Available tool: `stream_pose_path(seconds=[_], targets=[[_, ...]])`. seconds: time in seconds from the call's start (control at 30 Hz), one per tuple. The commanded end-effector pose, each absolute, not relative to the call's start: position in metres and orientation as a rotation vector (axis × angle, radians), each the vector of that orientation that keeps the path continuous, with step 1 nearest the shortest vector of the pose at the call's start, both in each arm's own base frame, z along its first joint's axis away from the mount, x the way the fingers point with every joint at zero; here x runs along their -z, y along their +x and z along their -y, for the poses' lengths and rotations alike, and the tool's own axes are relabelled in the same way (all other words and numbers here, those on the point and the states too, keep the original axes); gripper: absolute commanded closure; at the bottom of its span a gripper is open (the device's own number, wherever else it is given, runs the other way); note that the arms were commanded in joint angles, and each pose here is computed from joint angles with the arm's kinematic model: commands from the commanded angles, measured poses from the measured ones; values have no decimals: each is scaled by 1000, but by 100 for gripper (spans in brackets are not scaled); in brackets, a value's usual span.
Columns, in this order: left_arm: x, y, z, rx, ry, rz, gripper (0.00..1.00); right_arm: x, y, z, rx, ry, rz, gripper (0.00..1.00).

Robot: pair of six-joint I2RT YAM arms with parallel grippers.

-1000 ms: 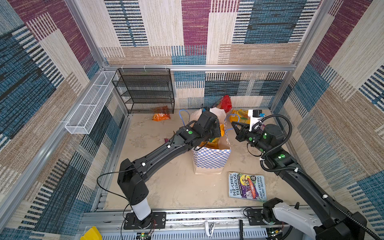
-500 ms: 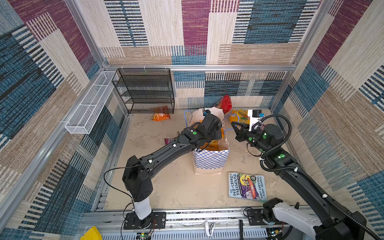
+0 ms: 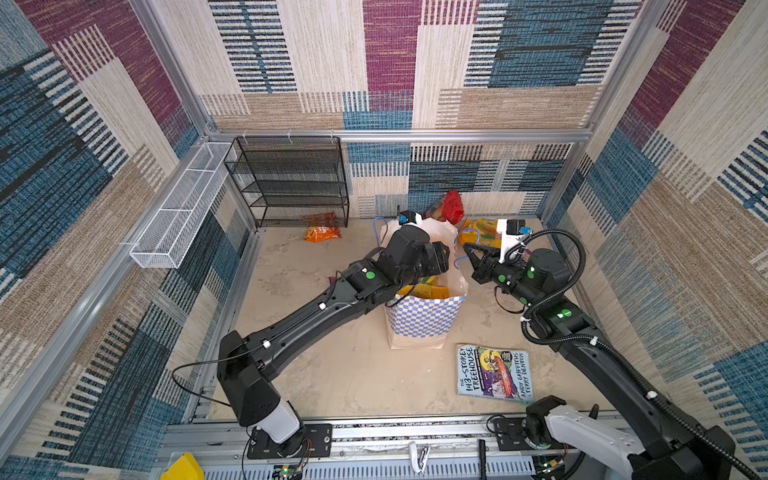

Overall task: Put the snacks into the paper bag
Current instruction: 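Lower the second yellow bag into the checkered bag and open left gripper, then withdraw left gripper and grasp the checkered bag's blue handle nearest it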

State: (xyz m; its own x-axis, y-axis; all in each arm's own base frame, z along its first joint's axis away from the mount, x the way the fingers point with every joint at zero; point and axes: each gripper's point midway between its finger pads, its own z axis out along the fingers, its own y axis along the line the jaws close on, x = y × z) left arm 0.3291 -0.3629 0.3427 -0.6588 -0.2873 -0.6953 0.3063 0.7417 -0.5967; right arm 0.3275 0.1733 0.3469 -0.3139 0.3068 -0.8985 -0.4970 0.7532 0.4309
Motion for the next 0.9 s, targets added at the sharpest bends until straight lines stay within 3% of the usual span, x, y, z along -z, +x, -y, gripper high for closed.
stream_pose_path(seconds=[0.0,0.1,0.3,0.4,0.67,0.87], targets=[[-377,318,355,917,105,-2034,27,-354,328,-172,-811,-144,-1682,100],[-400,304,345,901,188,-2016,17,-354,328,-173,-812,-143,-1683,100],[-424,282,300,693,302,-2058,13,-354,328,-172,-810,-145,-1681,100],[-426,274,270,560,330,-2060,1,-353,329,-172,-805,-143,-1684,100],[-406,270,209,357,229,-2104,1,-348,332,-175,-809,-146,-1698,100],[-376,289,224,586,167,-2208,1,-346,333,-175,-814,-145,-1703,100]])
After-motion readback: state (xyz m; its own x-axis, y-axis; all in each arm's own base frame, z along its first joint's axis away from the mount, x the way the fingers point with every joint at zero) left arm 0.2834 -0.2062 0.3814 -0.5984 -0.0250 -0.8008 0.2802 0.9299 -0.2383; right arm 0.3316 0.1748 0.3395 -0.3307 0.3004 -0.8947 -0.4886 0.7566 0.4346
